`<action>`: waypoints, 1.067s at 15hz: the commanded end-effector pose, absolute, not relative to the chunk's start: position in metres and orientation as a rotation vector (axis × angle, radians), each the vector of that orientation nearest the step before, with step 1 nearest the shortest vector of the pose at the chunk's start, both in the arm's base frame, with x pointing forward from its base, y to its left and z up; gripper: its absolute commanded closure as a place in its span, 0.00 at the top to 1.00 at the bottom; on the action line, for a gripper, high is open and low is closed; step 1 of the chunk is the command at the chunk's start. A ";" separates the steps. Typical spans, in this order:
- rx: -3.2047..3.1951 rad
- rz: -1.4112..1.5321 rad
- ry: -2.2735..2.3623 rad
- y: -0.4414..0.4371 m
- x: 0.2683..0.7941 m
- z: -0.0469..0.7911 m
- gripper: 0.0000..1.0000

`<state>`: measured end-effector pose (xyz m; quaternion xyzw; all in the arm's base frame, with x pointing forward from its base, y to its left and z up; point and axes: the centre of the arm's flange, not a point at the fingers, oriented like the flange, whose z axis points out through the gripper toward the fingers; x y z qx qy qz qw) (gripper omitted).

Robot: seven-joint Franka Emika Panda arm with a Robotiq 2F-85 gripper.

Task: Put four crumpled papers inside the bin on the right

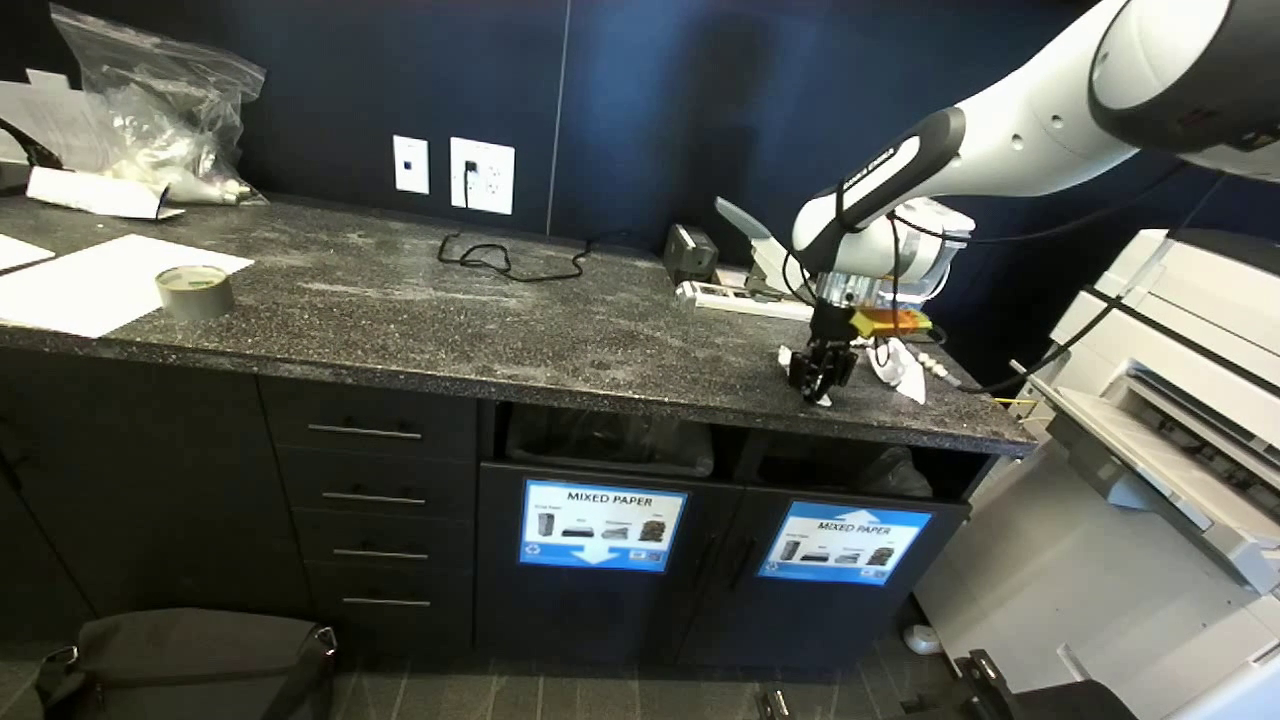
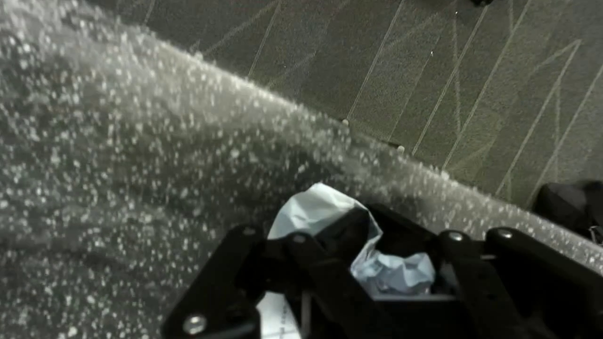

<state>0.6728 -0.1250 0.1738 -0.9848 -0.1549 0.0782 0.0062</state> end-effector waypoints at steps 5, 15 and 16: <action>-3.068 0.248 -0.391 -0.131 0.546 0.211 0.10; -3.092 0.250 -0.276 -0.093 0.445 0.228 0.10; -3.096 0.250 -0.263 -0.083 0.438 0.221 0.10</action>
